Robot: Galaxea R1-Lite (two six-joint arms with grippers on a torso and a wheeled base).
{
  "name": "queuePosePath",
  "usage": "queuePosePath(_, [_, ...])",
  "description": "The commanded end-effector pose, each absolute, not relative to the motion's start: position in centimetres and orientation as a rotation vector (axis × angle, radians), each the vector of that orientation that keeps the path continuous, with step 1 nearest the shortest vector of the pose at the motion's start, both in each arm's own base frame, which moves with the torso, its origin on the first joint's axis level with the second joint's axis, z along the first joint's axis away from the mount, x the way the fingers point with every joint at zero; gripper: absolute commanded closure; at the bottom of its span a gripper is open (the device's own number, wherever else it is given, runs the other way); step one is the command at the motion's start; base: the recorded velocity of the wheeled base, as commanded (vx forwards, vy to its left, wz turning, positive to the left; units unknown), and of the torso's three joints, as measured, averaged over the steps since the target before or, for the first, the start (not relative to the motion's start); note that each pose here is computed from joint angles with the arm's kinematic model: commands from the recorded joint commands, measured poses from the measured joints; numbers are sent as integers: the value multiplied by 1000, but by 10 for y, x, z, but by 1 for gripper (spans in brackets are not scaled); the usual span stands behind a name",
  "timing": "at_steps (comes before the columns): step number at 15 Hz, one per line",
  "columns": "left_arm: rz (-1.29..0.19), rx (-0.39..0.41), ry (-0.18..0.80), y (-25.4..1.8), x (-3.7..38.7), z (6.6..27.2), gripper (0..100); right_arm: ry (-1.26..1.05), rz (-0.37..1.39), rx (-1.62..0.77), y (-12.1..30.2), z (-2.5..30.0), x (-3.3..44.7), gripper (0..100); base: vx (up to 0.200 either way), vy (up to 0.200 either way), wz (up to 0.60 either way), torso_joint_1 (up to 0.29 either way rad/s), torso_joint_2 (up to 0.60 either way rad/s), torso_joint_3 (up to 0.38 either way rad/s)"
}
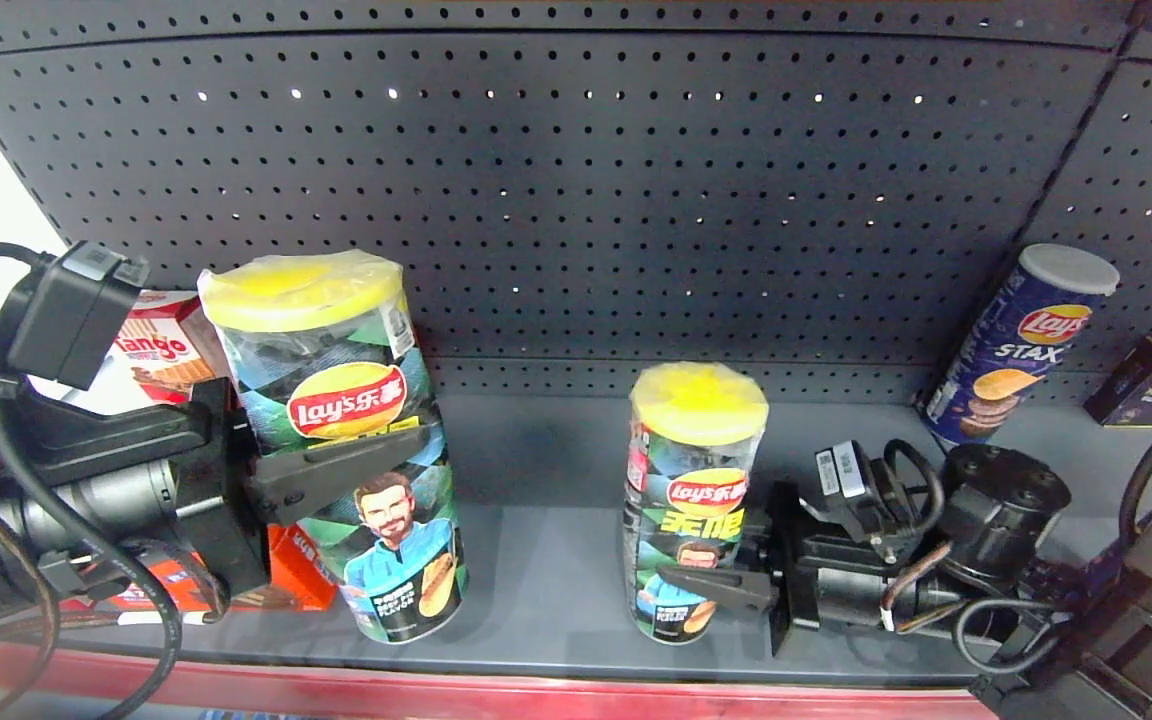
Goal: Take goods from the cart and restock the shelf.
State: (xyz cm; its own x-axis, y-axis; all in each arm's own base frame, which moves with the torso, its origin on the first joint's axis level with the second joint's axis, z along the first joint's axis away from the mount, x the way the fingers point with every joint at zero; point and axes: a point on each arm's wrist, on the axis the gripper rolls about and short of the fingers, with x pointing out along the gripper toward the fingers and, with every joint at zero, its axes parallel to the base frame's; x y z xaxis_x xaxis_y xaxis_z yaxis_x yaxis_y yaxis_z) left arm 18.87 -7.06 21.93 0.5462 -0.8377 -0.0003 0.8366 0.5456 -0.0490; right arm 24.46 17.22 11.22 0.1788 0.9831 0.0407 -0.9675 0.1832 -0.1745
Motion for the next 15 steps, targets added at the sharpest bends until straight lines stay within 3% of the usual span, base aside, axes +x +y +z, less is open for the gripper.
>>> queuePosePath(1, [-992, -45, 26, -71, 189, 219, 100, -104, 1395, -114, 175, 98, 245, 100, 0, 0, 0, 0, 0, 0])
queuePosePath(8, [-992, -48, 38, -70, 188, 215, 100, -111, 1394, -114, 179, 96, 251, 100, 0, 0, 0, 0, 0, 0])
queuePosePath(9, [-992, -49, 45, -70, 187, 214, 100, -113, 1391, -116, 179, 96, 251, 0, 0, 0, 0, 0, 0, 0])
queuePosePath(15, [-990, -51, 45, -67, 178, 211, 100, -150, 1327, -123, 162, 114, 243, 0, 0, 0, 0, 0, 0, 0])
